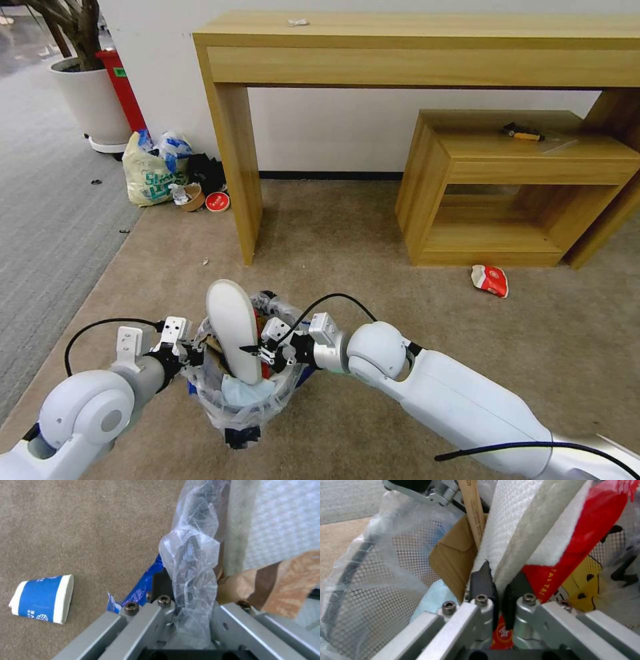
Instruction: Pick up the trash bin and place the garbage on the floor into it.
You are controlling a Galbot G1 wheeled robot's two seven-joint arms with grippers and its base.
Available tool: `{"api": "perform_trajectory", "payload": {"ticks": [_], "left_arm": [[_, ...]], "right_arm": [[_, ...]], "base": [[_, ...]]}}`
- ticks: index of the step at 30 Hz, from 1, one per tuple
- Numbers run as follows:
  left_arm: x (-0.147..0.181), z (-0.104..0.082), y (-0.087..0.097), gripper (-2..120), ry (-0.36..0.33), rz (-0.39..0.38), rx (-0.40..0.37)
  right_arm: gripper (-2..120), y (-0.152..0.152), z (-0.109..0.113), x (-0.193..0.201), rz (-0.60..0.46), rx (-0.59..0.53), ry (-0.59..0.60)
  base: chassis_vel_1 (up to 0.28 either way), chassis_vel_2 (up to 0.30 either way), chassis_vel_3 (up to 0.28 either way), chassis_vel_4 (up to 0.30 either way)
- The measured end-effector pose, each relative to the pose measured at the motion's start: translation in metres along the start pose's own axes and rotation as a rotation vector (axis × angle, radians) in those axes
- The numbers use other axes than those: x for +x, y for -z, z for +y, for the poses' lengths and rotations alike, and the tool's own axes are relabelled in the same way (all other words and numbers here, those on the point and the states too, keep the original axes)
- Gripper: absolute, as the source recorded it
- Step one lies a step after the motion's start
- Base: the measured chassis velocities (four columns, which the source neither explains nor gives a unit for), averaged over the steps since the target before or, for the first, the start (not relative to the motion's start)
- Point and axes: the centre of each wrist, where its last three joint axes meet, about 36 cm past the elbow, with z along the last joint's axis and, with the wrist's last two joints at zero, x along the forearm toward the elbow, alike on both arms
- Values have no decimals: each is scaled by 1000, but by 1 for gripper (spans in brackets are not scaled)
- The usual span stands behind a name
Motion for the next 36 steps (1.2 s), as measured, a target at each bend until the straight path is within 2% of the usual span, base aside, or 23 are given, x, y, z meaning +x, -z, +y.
{"api": "perform_trajectory", "payload": {"ticks": [1, 3, 4, 7, 8, 11, 12, 13, 15, 17, 18, 20, 22, 24, 27, 36], "left_arm": [[0, 0, 0, 0, 0, 0, 0], [-1, 1, 0, 0, 2, -1, 1], [-1, 1, 0, 0, 2, -1, 1], [-1, 2, -2, 0, 1, -1, 4], [-1, 2, -2, 0, 1, -1, 4], [-2, 3, -2, 0, 5, 0, 7], [-2, 3, -2, 0, 5, 0, 7], [-3, 3, -3, 0, 7, 1, 8], [-3, 4, -2, 0, 8, 1, 9], [-3, 5, -2, 0, 10, 0, 9], [-3, 5, -2, 0, 10, 0, 9], [-4, 5, -1, 0, 11, 0, 10], [-4, 6, -1, 0, 12, 0, 10], [-4, 7, -2, 0, 15, 2, 10], [-3, 8, -1, 0, 19, 1, 10], [-3, 12, -3, 0, 30, 2, 25]], "right_arm": [[5, 0, 0, 0, 0, 0, 0], [17, 2, 3, -1, -1, -13, -29], [17, 2, 3, -1, -1, -13, -29], [33, 4, 2, 4, -12, -21, -54], [33, 4, 2, 4, -12, -21, -54], [46, 5, 2, 9, -21, -26, -72], [46, 5, 2, 9, -21, -26, -72], [52, 5, 2, 11, -26, -30, -79], [54, 6, 1, 12, -28, -31, -83], [67, 7, 0, 15, -40, -33, -99], [67, 7, 0, 15, -40, -33, -99], [80, 9, -3, 19, -52, -34, -119], [82, 9, -4, 20, -56, -34, -125], [92, 10, -5, 22, -63, -34, -136], [99, 11, -5, 24, -71, -35, -148], [100, 21, -9, 37, -126, -45, -205]], "base": [[0, 0, 0, 0], [0, 0, 0, 0], [0, 0, 0, 0], [0, 0, 0, 0], [0, 0, 0, 0], [0, 0, 0, 0], [0, 0, 0, 0], [0, 0, 0, 0], [0, 0, 0, 0], [0, 0, 0, 0], [0, 0, 0, 0], [0, 0, 0, 0], [0, 0, 0, 0], [0, 0, 0, 0], [0, 0, 0, 0], [0, 0, 0, 0]]}}
